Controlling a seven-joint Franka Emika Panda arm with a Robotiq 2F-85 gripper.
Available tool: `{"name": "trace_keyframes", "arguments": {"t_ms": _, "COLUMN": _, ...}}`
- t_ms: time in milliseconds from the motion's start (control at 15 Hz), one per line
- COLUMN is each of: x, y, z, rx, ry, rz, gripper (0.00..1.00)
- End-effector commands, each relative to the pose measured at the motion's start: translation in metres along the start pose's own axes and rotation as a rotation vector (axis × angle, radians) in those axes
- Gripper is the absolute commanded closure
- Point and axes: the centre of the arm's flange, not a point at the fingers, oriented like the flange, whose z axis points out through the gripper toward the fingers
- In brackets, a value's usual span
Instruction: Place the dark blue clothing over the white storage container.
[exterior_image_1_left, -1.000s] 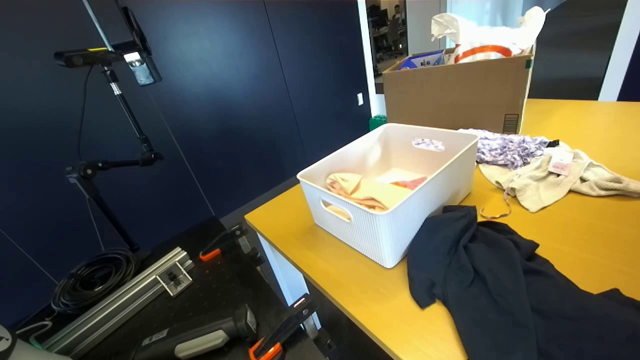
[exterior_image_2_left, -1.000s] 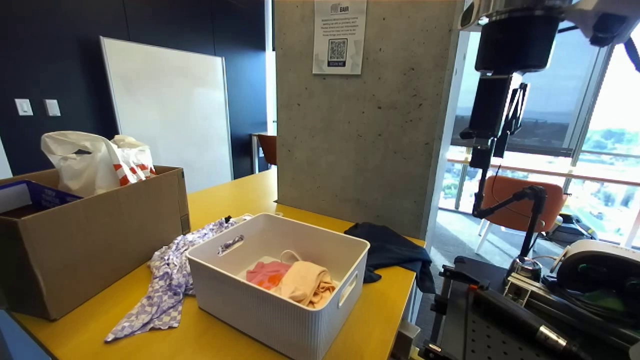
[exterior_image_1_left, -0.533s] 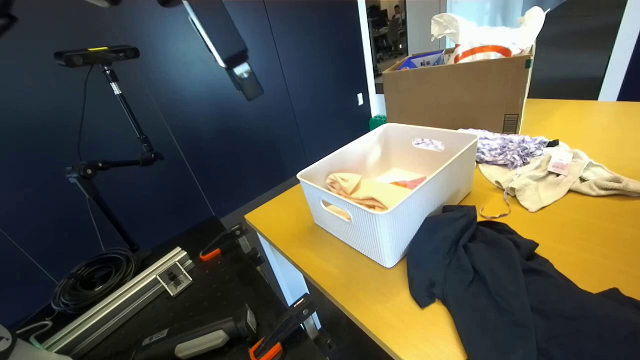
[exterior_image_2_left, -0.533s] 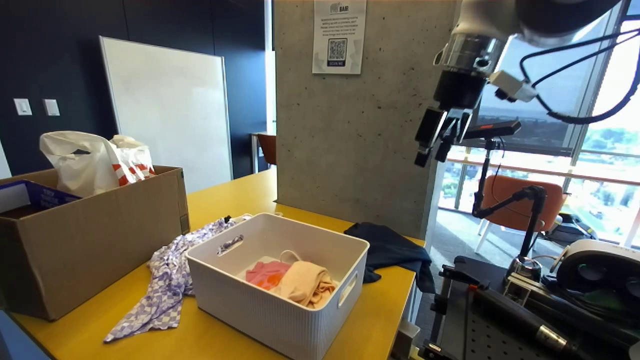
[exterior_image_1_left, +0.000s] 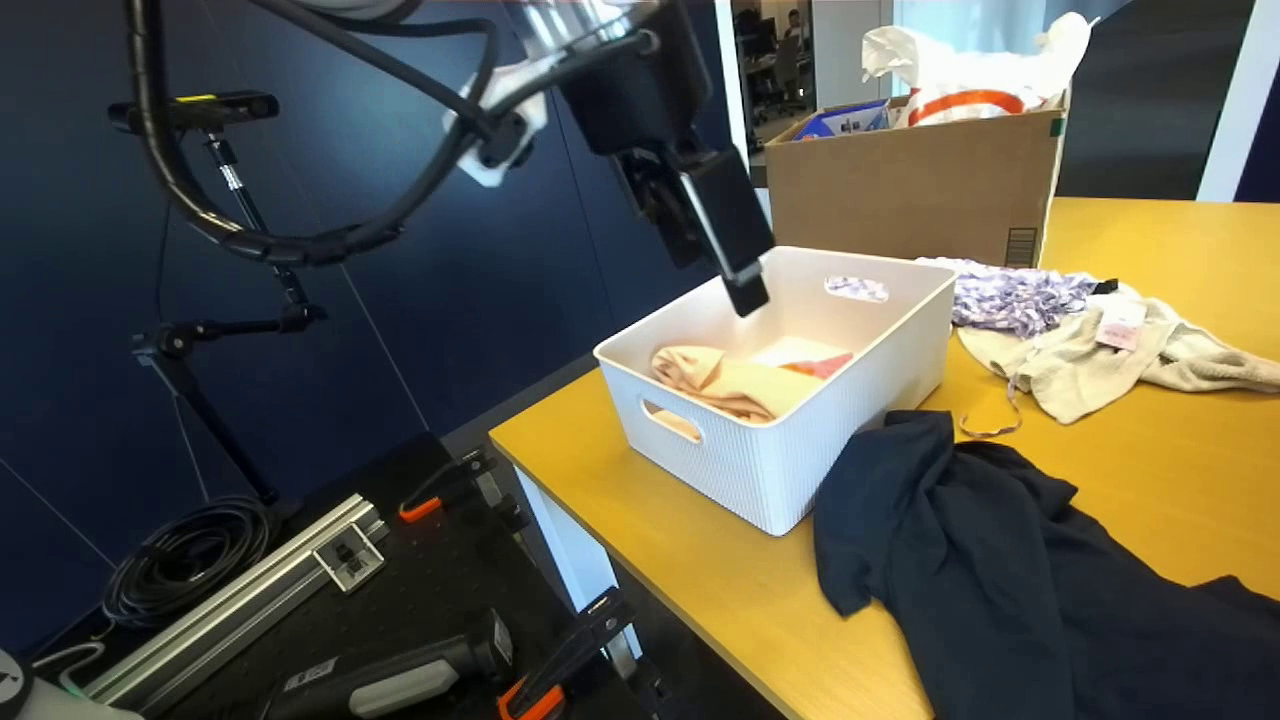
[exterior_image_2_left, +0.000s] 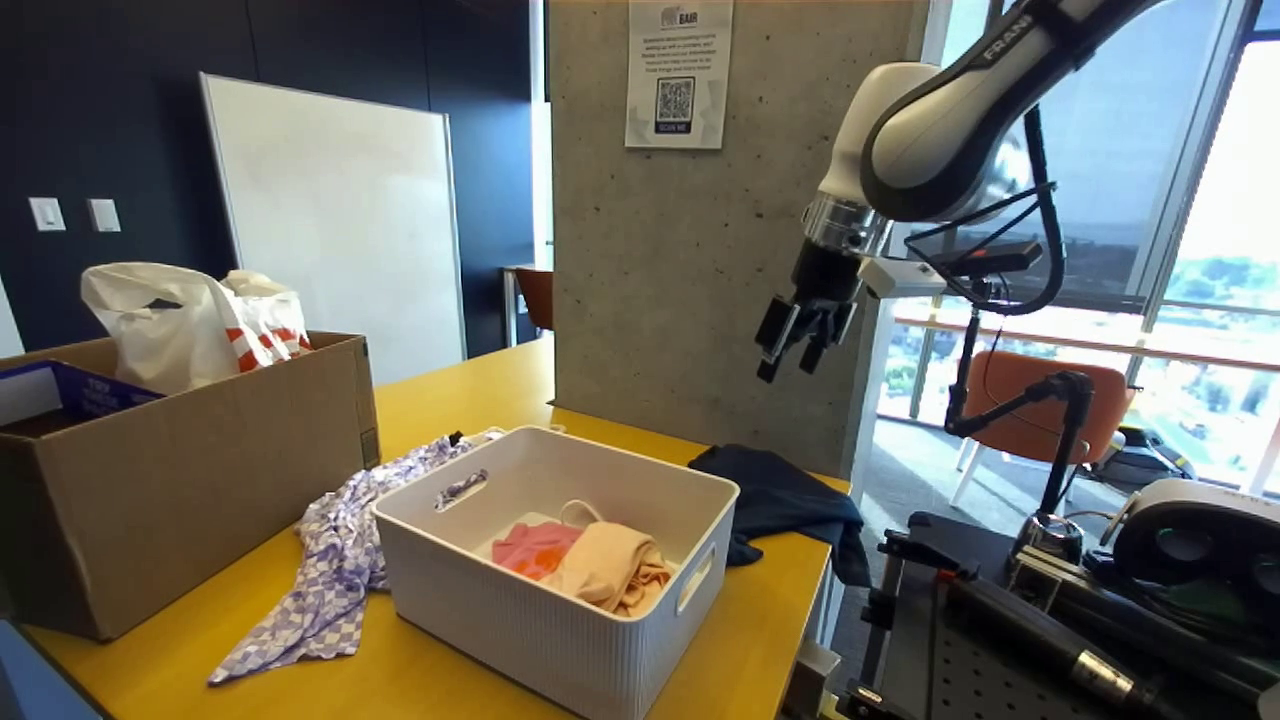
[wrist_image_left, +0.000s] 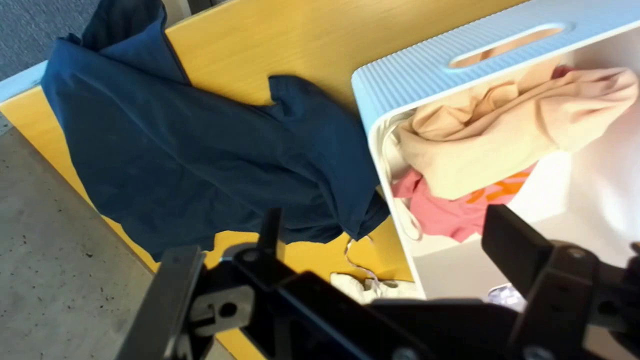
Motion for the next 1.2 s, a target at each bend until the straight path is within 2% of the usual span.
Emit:
{"name": "trace_keyframes", "arguments": {"t_ms": 0, "x": 0.049, "y": 0.045, "z": 0.045, "rx": 0.022, "ry": 0.017, "rz": 0.034, "gripper": 0.00}}
{"name": "trace_keyframes", "arguments": {"t_ms": 267, "x": 0.076, "y": 0.053, "z": 0.102, "rx": 0.077, "ry": -0.025, "rz": 0.027, "gripper": 0.00}}
{"name": "trace_keyframes", "arguments": {"t_ms": 467, "x": 0.086, "y": 0.063, "z": 0.125, "rx": 0.114, "ry": -0.053, "rz": 0.021, "gripper": 0.00}}
{"name": "trace_keyframes", "arguments": {"t_ms": 600, "x": 0.080, "y": 0.079, "z": 0.129, "rx": 0.112, "ry": -0.126, "rz": 0.048, "gripper": 0.00}}
{"name": "trace_keyframes", "arguments": {"t_ms": 667, "x": 0.070, "y": 0.062, "z": 0.128, "rx": 0.091, "ry": -0.084, "rz": 0.051, "gripper": 0.00}}
{"name": "trace_keyframes", "arguments": {"t_ms": 867, "x": 0.070, "y": 0.080, "z": 0.133, "rx": 0.101, "ry": -0.119, "rz": 0.070, "gripper": 0.00}}
{"name": "trace_keyframes", "arguments": {"t_ms": 1133, "x": 0.071, "y": 0.077, "z": 0.133, "rx": 0.104, "ry": -0.118, "rz": 0.065, "gripper": 0.00}}
